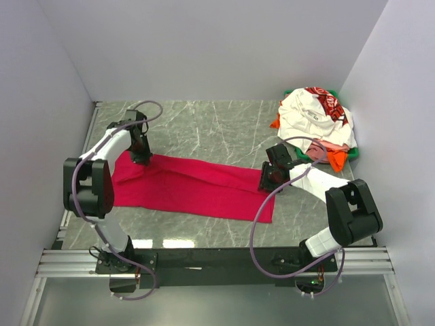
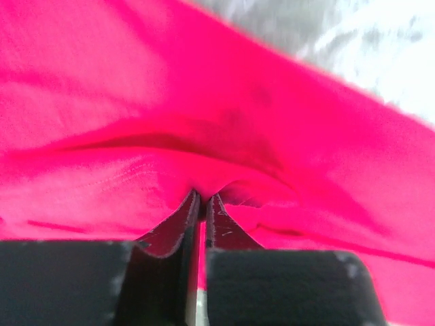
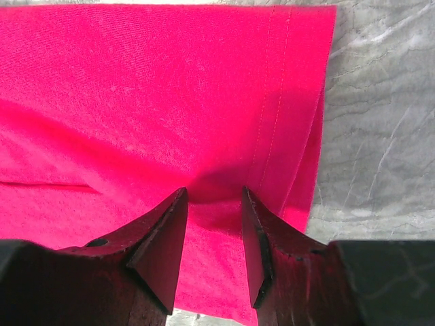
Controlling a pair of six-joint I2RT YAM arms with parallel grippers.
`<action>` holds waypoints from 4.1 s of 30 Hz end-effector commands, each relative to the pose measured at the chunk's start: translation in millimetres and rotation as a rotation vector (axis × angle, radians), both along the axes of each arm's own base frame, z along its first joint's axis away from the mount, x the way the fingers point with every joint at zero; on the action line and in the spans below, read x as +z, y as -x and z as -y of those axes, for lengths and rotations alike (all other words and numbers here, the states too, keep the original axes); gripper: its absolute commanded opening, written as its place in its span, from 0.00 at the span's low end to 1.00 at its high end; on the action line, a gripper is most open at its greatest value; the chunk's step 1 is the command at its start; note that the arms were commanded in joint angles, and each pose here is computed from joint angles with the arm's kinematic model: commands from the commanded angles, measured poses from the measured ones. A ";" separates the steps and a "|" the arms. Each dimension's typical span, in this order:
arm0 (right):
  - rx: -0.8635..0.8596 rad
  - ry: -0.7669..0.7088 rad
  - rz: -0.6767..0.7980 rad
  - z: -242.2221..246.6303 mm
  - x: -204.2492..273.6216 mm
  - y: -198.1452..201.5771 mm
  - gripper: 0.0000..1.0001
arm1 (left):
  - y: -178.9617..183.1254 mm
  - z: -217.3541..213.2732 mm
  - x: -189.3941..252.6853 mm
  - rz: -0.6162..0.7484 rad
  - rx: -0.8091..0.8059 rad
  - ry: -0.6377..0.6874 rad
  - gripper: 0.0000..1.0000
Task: Fold and stack the t-shirts
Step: Fold the tshirt
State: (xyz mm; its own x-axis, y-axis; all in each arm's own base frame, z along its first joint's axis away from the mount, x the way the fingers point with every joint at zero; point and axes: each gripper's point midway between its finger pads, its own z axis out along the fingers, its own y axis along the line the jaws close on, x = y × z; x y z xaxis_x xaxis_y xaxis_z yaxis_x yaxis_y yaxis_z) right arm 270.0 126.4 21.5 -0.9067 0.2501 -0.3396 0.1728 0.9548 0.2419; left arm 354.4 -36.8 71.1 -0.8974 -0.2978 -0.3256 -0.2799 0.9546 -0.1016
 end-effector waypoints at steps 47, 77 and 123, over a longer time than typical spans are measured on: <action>0.061 0.047 -0.027 3.0 -1.5 -2.2 0.45 | -21.4 11.5 22.3 0.178 0.132 0.063 0.49; 0.091 0.055 -0.036 5.0 -2.4 3.9 0.45 | 30.7 23.1 14.5 0.157 0.196 0.142 0.01; 0.136 0.002 0.046 -12.8 39.2 -26.1 0.45 | 65.9 -113.8 6.1 0.171 0.563 0.175 0.49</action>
